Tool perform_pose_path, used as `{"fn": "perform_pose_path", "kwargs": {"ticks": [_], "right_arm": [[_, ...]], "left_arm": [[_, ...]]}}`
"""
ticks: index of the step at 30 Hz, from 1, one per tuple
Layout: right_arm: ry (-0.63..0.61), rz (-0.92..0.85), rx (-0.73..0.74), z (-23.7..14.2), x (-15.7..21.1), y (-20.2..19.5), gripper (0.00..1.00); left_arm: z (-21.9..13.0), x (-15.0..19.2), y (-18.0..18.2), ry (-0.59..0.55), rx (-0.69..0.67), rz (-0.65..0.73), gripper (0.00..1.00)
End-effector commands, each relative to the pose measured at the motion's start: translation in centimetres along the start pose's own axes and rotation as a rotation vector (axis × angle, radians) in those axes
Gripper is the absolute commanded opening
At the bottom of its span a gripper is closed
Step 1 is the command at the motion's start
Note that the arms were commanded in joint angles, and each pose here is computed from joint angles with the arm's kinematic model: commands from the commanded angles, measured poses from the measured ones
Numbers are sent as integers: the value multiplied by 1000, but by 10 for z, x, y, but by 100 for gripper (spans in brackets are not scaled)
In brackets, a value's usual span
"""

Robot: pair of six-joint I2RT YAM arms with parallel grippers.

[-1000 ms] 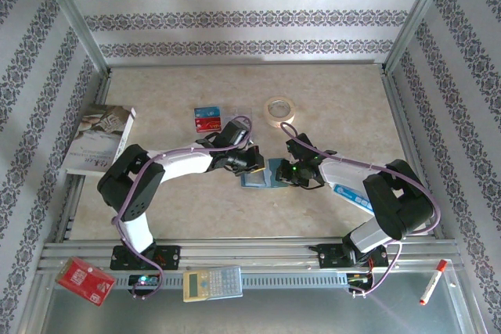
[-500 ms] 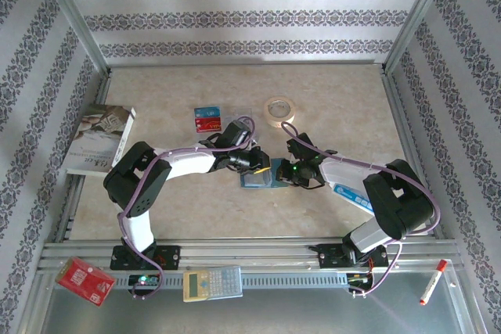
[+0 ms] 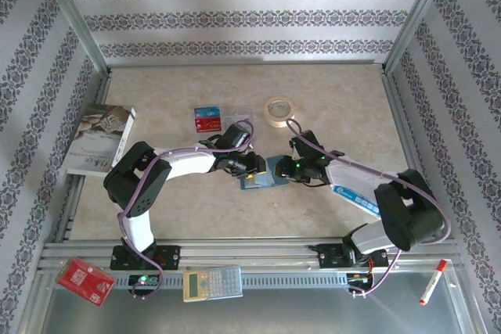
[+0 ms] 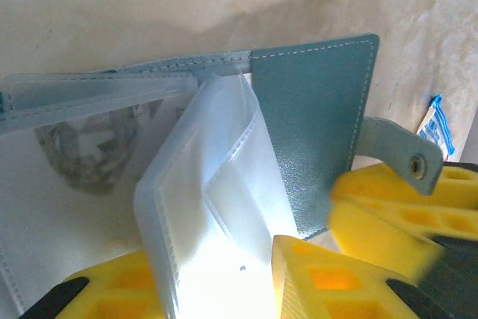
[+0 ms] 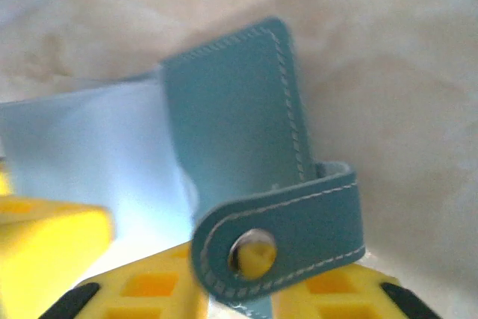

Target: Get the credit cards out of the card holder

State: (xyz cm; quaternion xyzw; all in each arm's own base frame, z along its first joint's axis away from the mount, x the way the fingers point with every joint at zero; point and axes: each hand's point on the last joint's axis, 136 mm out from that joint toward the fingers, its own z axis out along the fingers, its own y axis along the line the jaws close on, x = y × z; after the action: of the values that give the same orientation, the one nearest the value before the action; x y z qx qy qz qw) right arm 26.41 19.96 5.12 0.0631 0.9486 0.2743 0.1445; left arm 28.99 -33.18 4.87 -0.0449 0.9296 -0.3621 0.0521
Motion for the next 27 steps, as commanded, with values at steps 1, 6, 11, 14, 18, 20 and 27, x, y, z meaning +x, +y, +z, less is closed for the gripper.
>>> {"fn": "perform_pose_path", "kwargs": {"ticks": [1, 6, 11, 14, 18, 20, 27], "right_arm": [[-27, -68, -93, -12, -4, 19, 36], [9, -101, -139, -10, 4, 28, 45], [43, -125, -172, -1, 11, 39, 44], [60, -138, -166, 4, 16, 39, 44], [70, -136, -179, 8, 21, 38, 44], [75, -144, -199, 8, 23, 40, 44], [65, -140, -195, 4, 28, 29, 43]], "left_arm": [[-7, -3, -14, -4, 26, 28, 32], [-13, -5, -17, -24, 28, 32, 32], [-23, -8, -24, -48, 48, 34, 33], [-27, -10, -26, -56, 57, 34, 33], [-28, -11, -25, -60, 57, 26, 28], [-29, -11, -26, -63, 64, 23, 25], [-36, -18, -30, -89, 73, 32, 24]]}}
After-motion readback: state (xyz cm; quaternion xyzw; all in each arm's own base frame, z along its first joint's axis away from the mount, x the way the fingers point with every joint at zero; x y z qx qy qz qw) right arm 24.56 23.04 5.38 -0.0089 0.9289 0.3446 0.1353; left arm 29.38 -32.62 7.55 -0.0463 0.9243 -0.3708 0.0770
